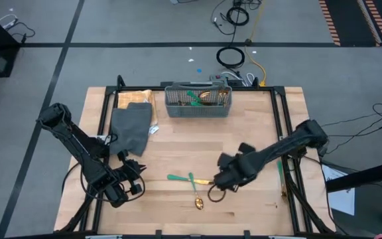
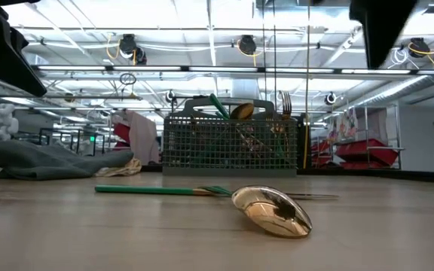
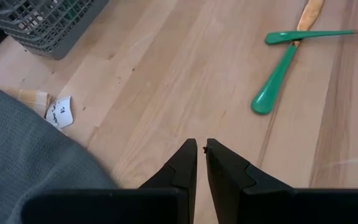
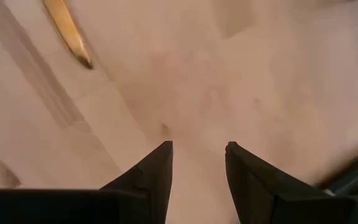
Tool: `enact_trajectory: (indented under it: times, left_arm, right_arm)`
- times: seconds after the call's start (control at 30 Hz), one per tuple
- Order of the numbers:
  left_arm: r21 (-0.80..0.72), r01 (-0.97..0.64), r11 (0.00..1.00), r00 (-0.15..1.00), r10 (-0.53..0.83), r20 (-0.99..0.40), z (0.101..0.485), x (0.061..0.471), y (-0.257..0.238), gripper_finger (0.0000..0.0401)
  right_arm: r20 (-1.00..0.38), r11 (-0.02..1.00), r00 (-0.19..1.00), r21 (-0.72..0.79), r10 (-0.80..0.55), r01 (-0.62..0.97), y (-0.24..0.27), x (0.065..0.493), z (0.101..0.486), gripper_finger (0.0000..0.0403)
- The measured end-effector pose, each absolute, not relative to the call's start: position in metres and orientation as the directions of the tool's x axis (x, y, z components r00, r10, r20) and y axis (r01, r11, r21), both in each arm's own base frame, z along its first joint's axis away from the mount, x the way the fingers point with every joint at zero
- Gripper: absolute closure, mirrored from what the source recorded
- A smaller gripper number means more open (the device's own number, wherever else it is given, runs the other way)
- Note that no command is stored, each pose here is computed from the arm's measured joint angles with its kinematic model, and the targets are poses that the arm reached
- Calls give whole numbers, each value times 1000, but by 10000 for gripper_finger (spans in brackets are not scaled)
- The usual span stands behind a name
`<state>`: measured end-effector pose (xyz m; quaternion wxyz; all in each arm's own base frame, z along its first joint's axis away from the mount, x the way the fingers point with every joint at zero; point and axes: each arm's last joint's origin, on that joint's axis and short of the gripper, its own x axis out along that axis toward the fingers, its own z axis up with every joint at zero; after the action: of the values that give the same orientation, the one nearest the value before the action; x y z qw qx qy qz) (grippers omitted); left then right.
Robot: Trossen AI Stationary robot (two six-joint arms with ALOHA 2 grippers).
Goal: Sort silverware
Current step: Put the green knife into the gray silverware basket
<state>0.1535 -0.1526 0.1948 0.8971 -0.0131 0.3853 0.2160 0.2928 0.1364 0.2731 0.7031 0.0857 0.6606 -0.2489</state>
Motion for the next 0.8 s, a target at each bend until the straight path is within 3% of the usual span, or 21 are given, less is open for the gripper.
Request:
enact_trajectory:
  times: [0.17,0.37,0.8]
  left_arm:
    - [111,-394,912,611,350,-710,195,155,-155,357]
    - [90,-388,917,604,327,-727,194,155,-156,357]
    - [92,-346,934,583,291,-759,193,153,-159,357]
  right_arm:
    - [-989,939,129,-21,-69,342,155,318,224,263]
    - [-952,939,294,177,87,295,171,357,198,231]
    - [-944,886,326,193,51,421,156,404,161,193]
